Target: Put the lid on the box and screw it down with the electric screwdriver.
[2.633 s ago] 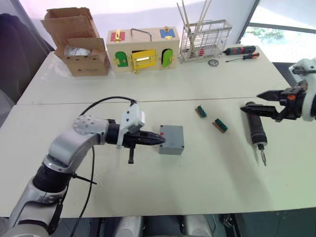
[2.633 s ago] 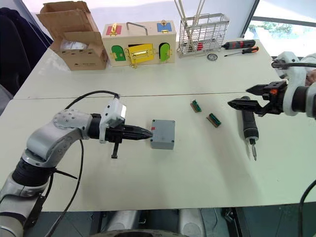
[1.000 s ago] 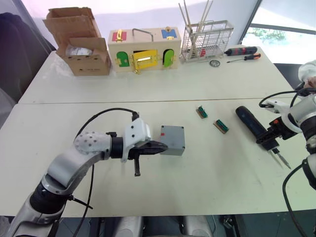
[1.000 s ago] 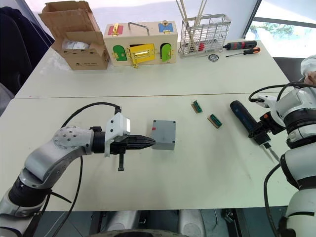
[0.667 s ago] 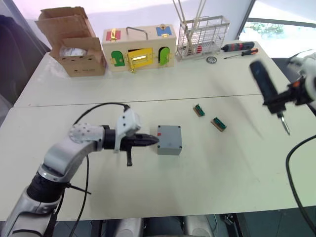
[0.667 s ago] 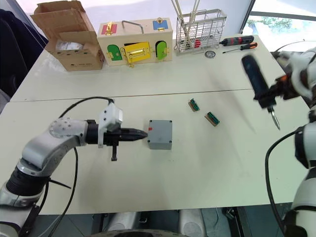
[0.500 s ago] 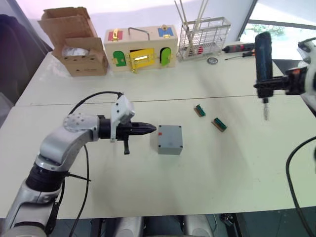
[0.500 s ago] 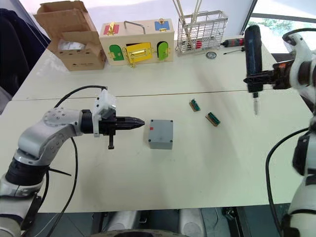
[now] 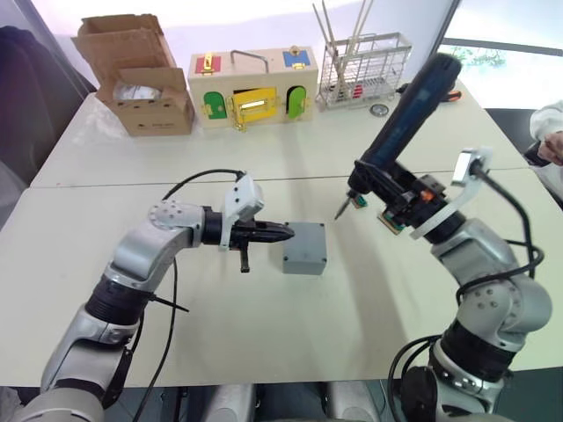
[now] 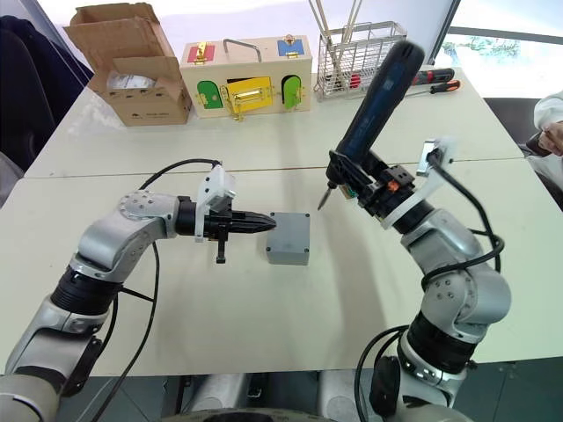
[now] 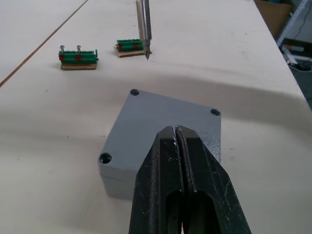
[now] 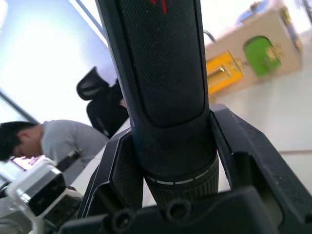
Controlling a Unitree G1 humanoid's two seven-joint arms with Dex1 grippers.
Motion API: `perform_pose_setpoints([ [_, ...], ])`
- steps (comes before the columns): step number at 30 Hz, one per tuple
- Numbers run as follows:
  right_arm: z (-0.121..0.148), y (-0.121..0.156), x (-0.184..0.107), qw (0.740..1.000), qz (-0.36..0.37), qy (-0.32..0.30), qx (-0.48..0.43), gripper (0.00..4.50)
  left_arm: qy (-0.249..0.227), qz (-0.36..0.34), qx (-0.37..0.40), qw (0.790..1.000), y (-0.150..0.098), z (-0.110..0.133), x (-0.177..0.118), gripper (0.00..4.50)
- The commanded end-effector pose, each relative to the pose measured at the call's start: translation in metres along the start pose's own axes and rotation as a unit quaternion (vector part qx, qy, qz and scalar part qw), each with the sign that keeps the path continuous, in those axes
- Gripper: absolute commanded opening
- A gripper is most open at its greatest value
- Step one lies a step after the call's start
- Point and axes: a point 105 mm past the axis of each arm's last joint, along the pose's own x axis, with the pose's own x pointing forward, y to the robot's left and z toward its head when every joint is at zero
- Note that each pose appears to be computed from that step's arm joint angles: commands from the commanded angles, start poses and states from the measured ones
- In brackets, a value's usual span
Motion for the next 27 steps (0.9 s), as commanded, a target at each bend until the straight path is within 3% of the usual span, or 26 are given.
perform_pose_setpoints([
  [1,0.02,0.022,0.005,0.997,0.028,-0.052,-0.042,1.77,0.0,0.011,0.027,1.0,0.006,0.005,0.003,0.0],
  [6,0.008,0.026,0.01,0.998,0.036,-0.044,-0.034,1.77,0.02,0.015,0.021,0.999,0.005,-0.013,0.012,0.0],
  [27,-0.016,0.023,0.012,0.998,0.028,-0.012,-0.05,1.77,0.011,0.012,0.014,1.0,-0.004,-0.015,0.011,0.0],
])
